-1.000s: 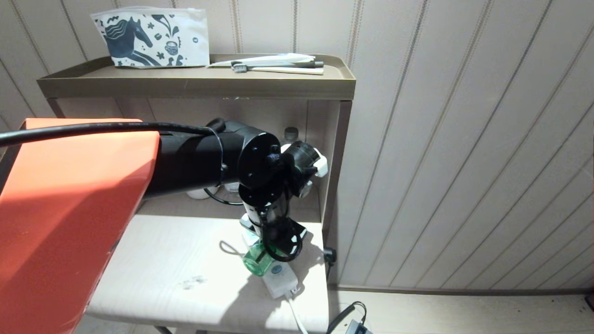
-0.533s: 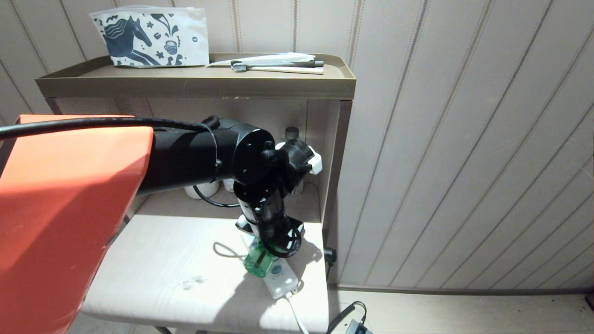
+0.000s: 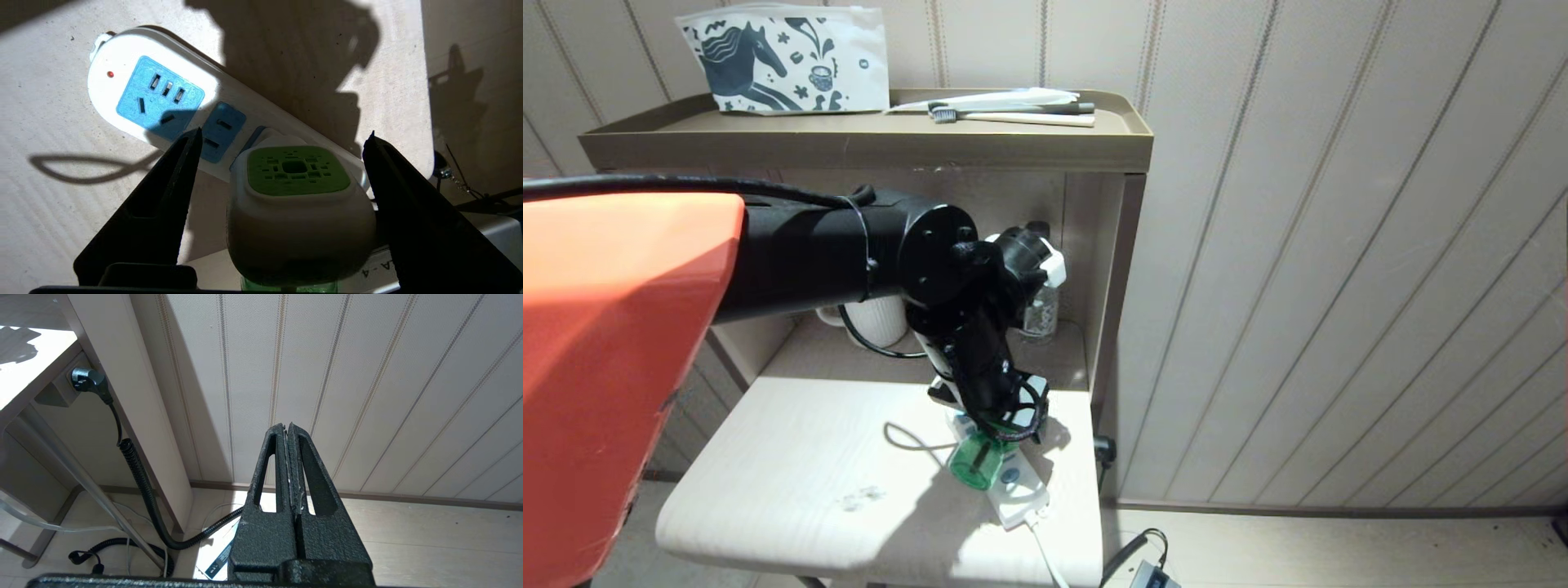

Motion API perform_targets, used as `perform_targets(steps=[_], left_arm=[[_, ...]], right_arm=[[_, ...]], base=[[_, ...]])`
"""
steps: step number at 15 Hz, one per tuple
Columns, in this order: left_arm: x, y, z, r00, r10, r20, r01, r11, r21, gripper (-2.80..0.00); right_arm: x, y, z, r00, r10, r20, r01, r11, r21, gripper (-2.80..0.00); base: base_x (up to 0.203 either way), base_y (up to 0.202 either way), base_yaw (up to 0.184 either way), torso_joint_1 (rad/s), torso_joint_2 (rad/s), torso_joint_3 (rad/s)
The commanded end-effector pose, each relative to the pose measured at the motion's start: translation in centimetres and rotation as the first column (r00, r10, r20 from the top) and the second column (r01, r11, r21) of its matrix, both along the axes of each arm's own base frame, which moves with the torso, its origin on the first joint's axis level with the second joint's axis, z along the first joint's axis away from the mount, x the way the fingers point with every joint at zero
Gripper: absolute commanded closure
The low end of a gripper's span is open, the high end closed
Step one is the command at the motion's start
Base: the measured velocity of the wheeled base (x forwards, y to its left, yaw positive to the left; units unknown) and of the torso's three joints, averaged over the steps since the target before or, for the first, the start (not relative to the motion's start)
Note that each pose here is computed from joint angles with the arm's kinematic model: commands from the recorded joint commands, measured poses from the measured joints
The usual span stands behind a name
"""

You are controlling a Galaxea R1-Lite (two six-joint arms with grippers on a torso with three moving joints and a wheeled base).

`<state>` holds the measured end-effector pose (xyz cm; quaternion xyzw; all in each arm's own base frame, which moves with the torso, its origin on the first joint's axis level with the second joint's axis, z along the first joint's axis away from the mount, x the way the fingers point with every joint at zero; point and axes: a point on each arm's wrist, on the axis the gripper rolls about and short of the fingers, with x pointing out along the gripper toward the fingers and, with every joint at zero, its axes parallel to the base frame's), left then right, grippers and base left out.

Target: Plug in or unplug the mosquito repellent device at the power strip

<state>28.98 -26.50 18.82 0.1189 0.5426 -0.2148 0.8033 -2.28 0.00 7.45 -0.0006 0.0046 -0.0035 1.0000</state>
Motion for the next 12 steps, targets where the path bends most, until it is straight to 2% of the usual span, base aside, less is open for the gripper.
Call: perform_targets(steps=[1,3,9,11,12], left_arm=[[-0.6,0.6,1.8,0.999,0.007,0.052,-0.006,1.0,-0.018,-2.8],[-1.1,0.9,2.9,0.996,0.011,0.092,-0.009,1.0,-0.022,-2.8],[-4.3,3.3,7.8,0.986,0.006,0.169,0.013,0.994,-0.111,-2.8],[-5.6,4.6,8.3,0.986,0.006,0.167,0.012,0.994,-0.109,-2.8],[-6.3,5.3,8.2,0.988,0.005,0.155,0.01,0.995,-0.097,0.0]], right_arm=[[0.0,0.0,0.0,1.0,-0.001,0.0,0.001,1.0,0.0,0.0],[0.0,0.0,0.0,1.0,-0.001,0.0,0.001,1.0,0.0,0.0],[0.0,0.0,0.0,1.0,-0.001,0.0,0.001,1.0,0.0,0.0],[0.0,0.0,0.0,1.0,-0.001,0.0,0.001,1.0,0.0,0.0],[0.0,0.0,0.0,1.0,-0.001,0.0,0.001,1.0,0.0,0.0]], base=[[0.0,0.0,0.0,0.0,0.0,0.0],[0.0,0.0,0.0,0.0,0.0,0.0],[0.0,0.0,0.0,0.0,0.0,0.0],[0.0,0.0,0.0,0.0,0.0,0.0],[0.0,0.0,0.0,0.0,0.0,0.0]])
